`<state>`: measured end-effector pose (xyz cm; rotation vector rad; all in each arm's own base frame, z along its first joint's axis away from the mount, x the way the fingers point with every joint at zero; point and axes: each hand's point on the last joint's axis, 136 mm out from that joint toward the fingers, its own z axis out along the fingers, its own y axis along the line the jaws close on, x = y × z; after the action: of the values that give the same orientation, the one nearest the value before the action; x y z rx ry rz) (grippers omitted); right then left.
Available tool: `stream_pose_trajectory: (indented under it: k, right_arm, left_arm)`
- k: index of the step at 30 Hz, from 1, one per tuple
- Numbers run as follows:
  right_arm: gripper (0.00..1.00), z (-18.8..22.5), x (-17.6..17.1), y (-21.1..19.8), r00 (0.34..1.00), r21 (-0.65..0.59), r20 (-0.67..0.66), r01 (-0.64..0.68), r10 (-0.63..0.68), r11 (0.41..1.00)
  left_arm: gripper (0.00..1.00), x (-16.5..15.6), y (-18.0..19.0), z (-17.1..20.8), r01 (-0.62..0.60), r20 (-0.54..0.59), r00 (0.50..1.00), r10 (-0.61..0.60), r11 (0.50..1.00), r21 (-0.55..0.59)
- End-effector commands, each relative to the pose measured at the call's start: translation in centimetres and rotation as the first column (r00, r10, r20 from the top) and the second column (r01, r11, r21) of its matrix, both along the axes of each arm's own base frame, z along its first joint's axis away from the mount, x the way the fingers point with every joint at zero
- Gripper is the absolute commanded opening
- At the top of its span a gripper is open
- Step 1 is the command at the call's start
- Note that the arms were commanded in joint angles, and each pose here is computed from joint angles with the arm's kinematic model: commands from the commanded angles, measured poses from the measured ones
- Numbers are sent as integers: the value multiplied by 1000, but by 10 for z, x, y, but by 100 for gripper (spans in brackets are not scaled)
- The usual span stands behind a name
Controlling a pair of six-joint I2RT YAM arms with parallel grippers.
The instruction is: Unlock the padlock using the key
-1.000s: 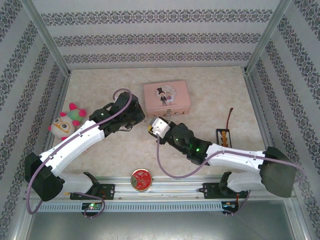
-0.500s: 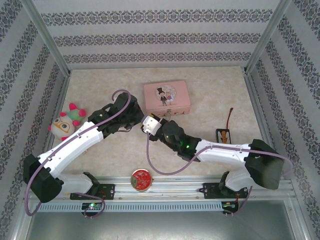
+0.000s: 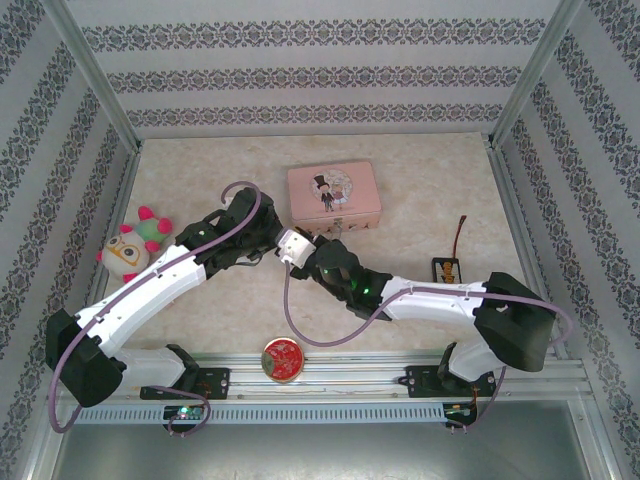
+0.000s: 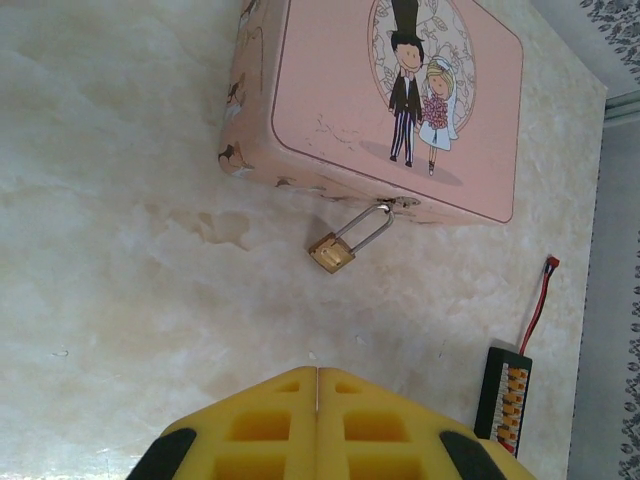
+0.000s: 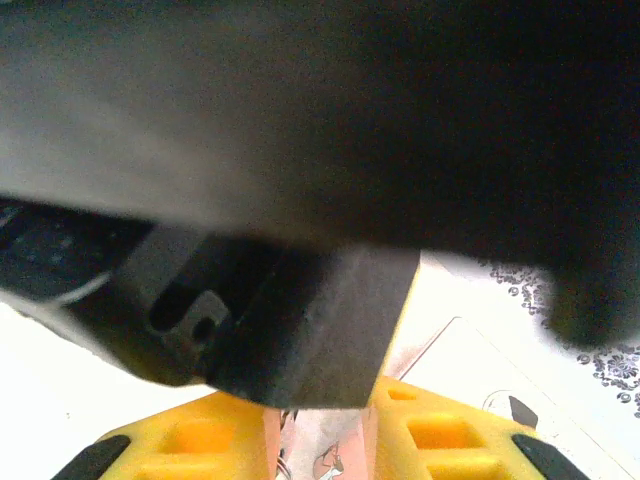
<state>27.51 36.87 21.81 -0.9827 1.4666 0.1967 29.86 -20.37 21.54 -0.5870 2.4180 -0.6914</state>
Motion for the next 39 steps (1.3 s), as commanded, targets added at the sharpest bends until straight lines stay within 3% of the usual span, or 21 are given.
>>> stream_pose_trajectory:
  k: [1,18,39]
  right_arm:
    - [28,2,4,3,1000,10,3,26,-26,1000]
    - [32,-1,0,-20,996,68,-17,83,-82,994]
    - [32,-4,-2,5,999,62,-28,22,-20,998]
  left_arm:
    - [0,-4,-4,12,-3,20,1000,4,999,-51]
    - [0,-3,-3,12,-24,26,999,26,998,-59]
    - [0,-3,-3,12,-22,29,999,24,998,-64]
